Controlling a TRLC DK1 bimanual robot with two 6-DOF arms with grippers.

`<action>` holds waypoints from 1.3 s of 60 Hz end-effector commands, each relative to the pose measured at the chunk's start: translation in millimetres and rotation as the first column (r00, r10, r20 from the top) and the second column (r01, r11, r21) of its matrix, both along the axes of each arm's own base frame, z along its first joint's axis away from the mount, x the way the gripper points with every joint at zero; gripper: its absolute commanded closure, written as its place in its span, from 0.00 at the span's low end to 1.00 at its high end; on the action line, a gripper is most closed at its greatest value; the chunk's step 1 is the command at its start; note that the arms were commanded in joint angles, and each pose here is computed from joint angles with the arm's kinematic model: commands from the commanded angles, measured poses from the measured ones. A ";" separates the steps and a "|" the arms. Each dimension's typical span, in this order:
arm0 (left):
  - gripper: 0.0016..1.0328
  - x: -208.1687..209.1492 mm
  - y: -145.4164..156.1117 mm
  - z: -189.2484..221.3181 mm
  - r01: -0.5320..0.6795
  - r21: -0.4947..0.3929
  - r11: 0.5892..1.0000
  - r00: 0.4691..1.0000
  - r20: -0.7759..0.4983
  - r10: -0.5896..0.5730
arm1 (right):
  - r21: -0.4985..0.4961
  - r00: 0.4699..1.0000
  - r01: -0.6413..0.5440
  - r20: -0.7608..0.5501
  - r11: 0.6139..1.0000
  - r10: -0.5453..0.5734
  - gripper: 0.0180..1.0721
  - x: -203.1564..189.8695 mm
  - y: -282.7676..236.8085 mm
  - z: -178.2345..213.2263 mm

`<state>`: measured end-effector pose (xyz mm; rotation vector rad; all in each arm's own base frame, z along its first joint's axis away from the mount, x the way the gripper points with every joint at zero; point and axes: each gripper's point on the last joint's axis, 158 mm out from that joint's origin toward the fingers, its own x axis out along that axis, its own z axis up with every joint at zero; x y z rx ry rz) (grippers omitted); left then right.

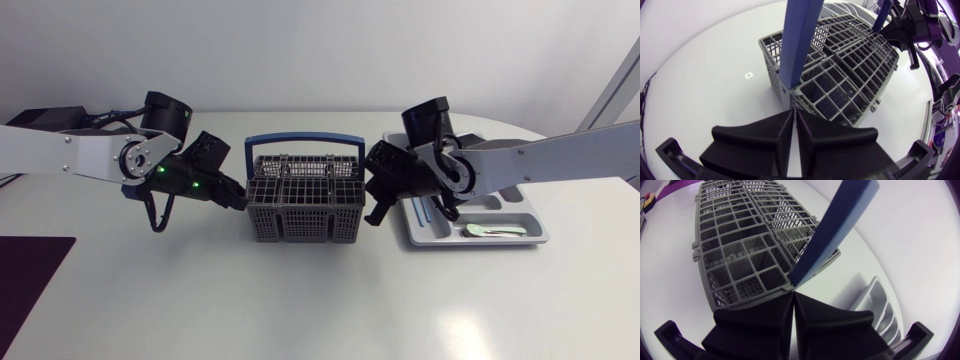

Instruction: Unload the cutlery basket into the drawer organizer.

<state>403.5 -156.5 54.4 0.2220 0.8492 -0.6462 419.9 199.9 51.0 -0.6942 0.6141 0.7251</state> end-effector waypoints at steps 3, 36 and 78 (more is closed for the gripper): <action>0.92 6.5 0.7 1.3 -0.004 -0.030 1.000 1.000 -0.002 0.004 | 0.024 0.999 -0.030 -0.013 0.999 0.031 0.94 0.1 23.8 -1.7; 0.92 -13.2 3.2 -0.5 0.027 -0.061 0.998 0.999 -0.022 -0.029 | 0.005 1.000 -0.018 -0.005 1.000 0.018 0.94 2.9 32.7 -0.2; 0.91 -2.1 7.0 12.5 0.012 -0.069 0.998 1.000 0.012 -0.012 | -0.018 1.000 0.028 0.002 0.999 -0.028 0.94 -6.9 13.3 0.6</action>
